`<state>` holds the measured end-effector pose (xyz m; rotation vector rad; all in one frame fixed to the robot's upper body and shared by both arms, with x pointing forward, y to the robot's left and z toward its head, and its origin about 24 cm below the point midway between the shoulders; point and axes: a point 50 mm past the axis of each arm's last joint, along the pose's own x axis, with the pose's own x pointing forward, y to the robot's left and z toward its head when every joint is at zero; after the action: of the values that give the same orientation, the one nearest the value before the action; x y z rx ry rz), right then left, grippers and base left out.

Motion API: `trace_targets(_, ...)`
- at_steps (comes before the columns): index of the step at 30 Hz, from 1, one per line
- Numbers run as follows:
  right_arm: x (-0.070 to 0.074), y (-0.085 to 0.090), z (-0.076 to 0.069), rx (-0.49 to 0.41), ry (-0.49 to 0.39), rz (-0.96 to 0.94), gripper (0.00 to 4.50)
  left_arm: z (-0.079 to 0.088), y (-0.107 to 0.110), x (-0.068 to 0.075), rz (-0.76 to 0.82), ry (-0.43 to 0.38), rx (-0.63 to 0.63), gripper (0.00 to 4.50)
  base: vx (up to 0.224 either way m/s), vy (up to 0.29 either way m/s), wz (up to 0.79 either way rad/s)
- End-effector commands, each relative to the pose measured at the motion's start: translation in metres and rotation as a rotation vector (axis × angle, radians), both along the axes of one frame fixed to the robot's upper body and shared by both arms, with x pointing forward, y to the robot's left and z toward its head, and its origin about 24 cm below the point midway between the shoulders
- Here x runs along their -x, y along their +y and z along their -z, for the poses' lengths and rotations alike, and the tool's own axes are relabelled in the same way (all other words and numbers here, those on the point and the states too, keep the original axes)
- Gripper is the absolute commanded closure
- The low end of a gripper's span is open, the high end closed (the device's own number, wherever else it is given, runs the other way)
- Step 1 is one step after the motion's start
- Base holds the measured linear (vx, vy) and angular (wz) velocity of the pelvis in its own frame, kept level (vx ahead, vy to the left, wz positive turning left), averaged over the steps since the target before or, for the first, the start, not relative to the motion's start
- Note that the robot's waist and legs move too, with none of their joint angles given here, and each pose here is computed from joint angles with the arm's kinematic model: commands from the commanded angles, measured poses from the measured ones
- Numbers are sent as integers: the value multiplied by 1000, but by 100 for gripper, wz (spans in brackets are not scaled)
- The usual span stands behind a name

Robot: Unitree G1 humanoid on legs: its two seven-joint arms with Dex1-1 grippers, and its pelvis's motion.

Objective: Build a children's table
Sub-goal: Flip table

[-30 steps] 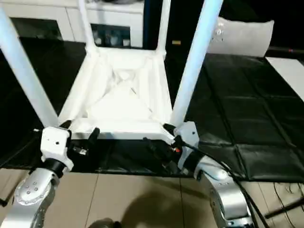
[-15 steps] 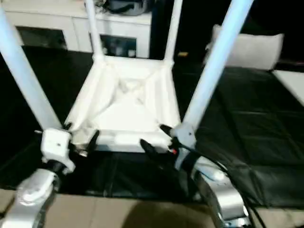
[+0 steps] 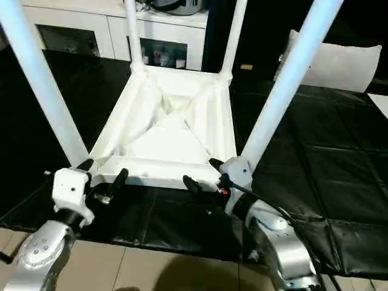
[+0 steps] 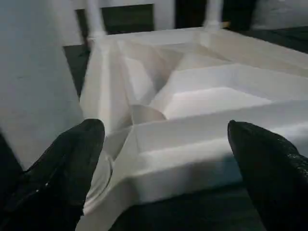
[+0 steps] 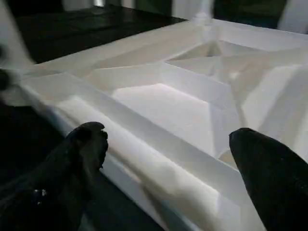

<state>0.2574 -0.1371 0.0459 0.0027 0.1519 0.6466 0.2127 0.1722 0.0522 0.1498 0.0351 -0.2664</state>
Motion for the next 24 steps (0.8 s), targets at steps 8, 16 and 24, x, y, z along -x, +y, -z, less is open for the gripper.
trace_targets(8, -13, -20, -5, 35, -60, 169, 0, -21, -3, 21, 24, -62, 71, 1, 0, 0, 0)
trace_targets(16, -15, -23, -2, 39, -58, 195, 0, -15, 4, 24, -33, -47, 84, 1, 0, 0, 0)
trace_targets(24, -15, -9, -6, -13, -54, 89, 0, 3, 26, 20, -75, 10, 1, 1, 0, 0, 0)
